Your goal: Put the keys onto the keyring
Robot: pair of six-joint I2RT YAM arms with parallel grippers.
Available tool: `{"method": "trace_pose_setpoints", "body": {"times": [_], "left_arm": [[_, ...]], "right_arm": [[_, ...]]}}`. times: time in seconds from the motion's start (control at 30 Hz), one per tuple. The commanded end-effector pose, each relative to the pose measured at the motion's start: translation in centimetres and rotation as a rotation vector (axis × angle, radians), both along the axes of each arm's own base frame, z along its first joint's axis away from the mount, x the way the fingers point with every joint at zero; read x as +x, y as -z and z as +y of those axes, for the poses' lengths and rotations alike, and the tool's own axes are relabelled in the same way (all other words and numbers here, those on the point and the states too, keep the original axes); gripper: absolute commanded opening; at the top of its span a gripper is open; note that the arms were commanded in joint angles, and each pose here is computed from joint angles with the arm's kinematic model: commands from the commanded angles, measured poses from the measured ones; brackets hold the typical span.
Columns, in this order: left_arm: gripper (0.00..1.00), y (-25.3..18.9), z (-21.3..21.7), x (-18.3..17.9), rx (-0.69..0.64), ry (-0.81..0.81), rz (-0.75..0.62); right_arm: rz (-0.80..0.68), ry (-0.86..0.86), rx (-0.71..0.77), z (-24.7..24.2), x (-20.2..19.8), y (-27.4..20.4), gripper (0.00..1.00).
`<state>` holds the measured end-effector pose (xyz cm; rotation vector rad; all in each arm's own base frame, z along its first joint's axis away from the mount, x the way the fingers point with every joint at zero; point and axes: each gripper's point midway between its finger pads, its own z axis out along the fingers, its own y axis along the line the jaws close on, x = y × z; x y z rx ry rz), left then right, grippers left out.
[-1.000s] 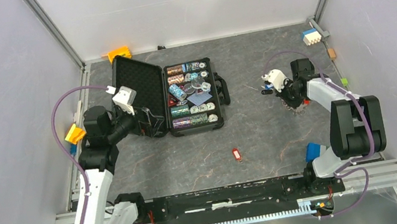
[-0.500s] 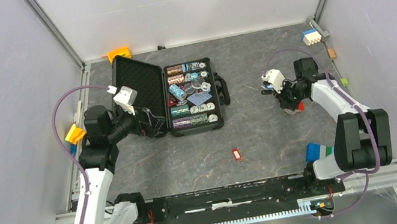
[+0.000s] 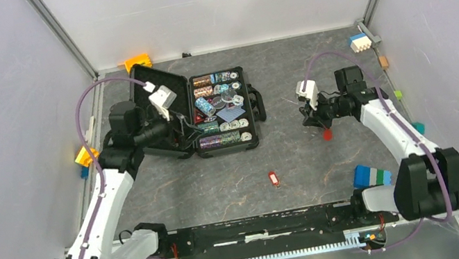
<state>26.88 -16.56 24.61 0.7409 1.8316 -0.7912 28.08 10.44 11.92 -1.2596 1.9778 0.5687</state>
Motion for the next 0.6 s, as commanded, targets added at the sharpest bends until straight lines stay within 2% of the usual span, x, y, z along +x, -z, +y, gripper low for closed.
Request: {"method": "trace_pose_setpoints", "body": {"times": [0.0,0.27,0.57], "left_arm": [[0.78,-2.3,-3.3,0.1,0.015,0.137,-0.106],[0.74,-2.3,-10.2,-1.2,0.034,0.356,-0.098],[0.7,-1.2,-13.9,-1.2,0.021,0.424,-0.078]], "right_arm": [[-0.129,-0.111,0.17,4.0,-0.3,-4.5,0.0],[-0.171,-0.259,0.336,8.4,-2.3,-7.7,0.0],[-0.182,-0.327,0.435,10.3,-4.4,-8.2,0.0]]}}
